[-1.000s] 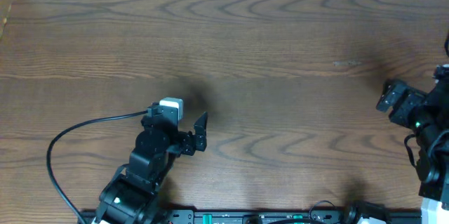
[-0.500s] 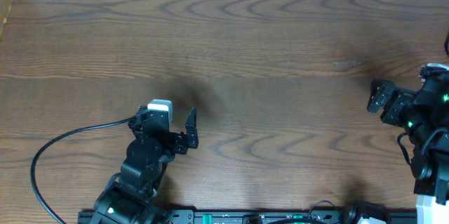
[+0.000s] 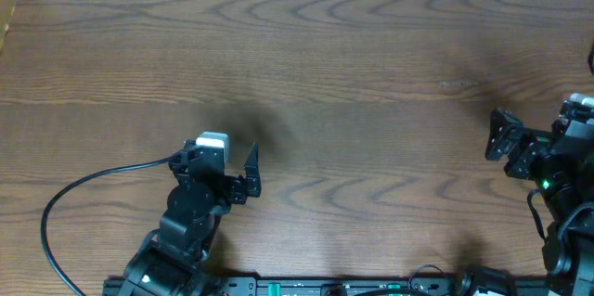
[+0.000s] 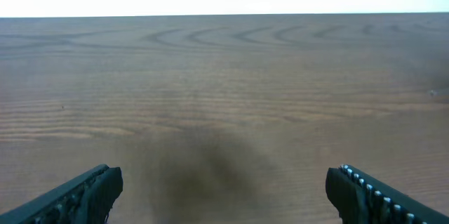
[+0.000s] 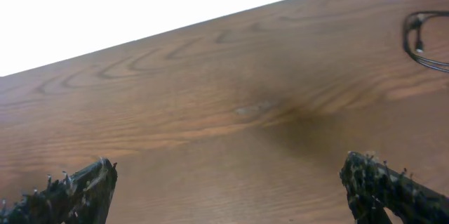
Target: Untangle cables
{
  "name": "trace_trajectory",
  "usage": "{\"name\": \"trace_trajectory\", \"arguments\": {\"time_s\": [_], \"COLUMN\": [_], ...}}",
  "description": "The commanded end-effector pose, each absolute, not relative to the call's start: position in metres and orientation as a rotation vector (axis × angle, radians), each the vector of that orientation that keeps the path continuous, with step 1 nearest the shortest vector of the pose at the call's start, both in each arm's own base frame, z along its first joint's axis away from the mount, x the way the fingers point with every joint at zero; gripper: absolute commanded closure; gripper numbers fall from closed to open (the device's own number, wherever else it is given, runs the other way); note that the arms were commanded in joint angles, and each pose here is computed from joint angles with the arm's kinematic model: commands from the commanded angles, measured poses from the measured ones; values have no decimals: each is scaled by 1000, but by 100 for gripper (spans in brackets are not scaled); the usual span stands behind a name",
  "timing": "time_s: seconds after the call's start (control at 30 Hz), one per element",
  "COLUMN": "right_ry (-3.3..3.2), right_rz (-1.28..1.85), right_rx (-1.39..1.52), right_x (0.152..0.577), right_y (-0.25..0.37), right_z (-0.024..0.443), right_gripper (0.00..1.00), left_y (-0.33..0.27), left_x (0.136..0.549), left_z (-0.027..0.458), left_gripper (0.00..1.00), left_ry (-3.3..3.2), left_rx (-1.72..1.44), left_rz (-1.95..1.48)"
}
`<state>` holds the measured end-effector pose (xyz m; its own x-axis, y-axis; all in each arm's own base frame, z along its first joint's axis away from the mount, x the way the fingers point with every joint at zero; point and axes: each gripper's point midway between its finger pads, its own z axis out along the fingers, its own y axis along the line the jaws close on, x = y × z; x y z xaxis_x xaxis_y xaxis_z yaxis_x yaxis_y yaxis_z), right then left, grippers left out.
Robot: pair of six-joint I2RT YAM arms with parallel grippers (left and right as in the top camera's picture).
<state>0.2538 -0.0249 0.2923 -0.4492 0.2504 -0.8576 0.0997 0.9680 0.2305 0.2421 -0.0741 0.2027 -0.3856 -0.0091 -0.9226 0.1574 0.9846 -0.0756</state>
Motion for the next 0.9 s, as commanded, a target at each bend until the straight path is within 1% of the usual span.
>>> {"name": "trace_trajectory", "arguments": {"time_s": [0.0,0.27,0.47,0.7,0.87], "right_ry": [2016,1994,1969,1971,1966], "right_rz": [212,220,268,264,250], "right_rx": [192,171,52,-7,-44], "right_x": [253,256,260,261,262], "right_y": [-15,-12,12,29,40], "right_z": [298,303,310,310,311], "right_gripper": [1,1,1,1,1], "left_y": [-70,-60,-53,-46,-43], "left_x": [240,225,220,213,208], "left_z": [231,245,248,264,262], "left_gripper": [2,2,2,2,2], "left_ry": [1890,1870,1857,1798,1803], "left_rx": [104,118,81,50,43], "left_rz": [-174,-143,-142,-151,-148]}}
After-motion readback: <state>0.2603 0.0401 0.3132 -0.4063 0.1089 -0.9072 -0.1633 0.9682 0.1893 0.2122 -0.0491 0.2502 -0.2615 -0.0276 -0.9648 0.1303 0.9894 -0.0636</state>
